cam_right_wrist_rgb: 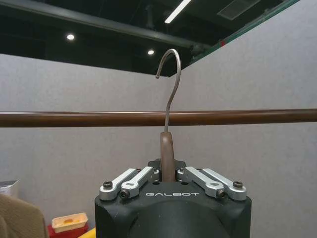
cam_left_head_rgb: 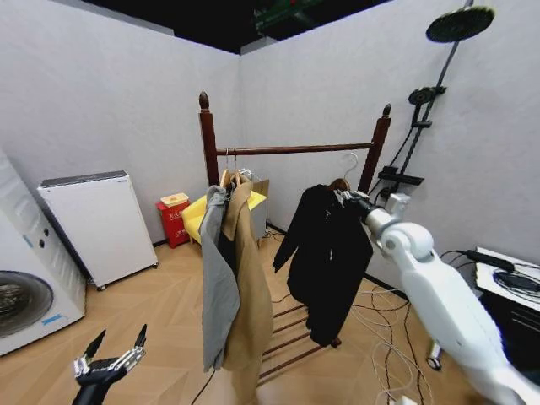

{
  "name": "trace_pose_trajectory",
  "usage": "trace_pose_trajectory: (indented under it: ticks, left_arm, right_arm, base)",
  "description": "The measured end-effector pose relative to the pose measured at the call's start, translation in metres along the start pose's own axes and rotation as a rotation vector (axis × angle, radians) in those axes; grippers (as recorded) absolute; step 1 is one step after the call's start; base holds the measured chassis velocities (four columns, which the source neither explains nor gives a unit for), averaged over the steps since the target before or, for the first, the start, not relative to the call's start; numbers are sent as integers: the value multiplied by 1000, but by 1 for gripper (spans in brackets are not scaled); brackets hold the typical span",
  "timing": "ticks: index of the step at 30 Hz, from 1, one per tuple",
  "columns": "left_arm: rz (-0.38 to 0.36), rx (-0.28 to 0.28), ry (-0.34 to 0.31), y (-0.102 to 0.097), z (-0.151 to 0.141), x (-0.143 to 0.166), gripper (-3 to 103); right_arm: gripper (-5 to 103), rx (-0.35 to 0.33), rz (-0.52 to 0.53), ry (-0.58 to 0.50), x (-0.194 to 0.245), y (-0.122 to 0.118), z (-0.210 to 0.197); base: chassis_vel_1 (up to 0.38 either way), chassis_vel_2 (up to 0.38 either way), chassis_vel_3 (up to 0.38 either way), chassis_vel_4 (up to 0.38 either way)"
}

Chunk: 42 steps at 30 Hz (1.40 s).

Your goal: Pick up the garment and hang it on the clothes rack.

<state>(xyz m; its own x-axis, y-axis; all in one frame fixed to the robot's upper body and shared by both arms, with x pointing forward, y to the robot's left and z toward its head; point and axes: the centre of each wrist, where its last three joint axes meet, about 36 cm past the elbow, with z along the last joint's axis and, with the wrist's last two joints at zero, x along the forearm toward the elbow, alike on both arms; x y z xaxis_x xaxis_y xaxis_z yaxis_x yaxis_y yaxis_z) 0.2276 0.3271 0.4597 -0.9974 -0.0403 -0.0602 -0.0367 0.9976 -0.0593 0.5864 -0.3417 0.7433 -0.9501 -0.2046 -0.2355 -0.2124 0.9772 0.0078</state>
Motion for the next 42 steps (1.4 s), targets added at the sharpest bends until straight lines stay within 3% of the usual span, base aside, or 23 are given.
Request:
trace_pose_trajectory:
  ticks: [3, 5, 9, 11, 16, 21, 34, 42]
  left_arm:
    - [0, 0, 0, 0, 0, 0, 100]
    - [0, 0, 0, 0, 0, 0, 100]
    - [0, 0, 0, 0, 0, 0, 100]
    - [0, 0, 0, 0, 0, 0, 100]
    - [0, 0, 0, 0, 0, 0, 100]
    - [0, 0, 0, 0, 0, 0, 100]
    - [0, 0, 0, 0, 0, 0, 100]
    - [0, 0, 0, 0, 0, 0, 100]
  right_arm:
    - [9, -2, -15, 18, -21, 14, -2]
    - [9, -7, -31, 46, -49, 39, -9]
    - [9, -8, -45, 65, -72, 65, -22]
    - [9, 19, -56, 61, -99, 92, -24]
    - [9, 37, -85, 63, -128, 122, -33]
    - [9, 59, -86, 70, -126, 131, -41]
    - [9, 64, -74, 102, -99, 122, -31]
    - [9, 36, -78, 158, -70, 128, 3]
  base:
    - [-17, 5, 8, -7]
    - [0, 0, 0, 0]
    - [0, 0, 0, 0]
    - [0, 0, 0, 0]
    - [0, 0, 0, 0]
    - [0, 0, 0, 0]
    - [0, 0, 0, 0]
    - [0, 0, 0, 0]
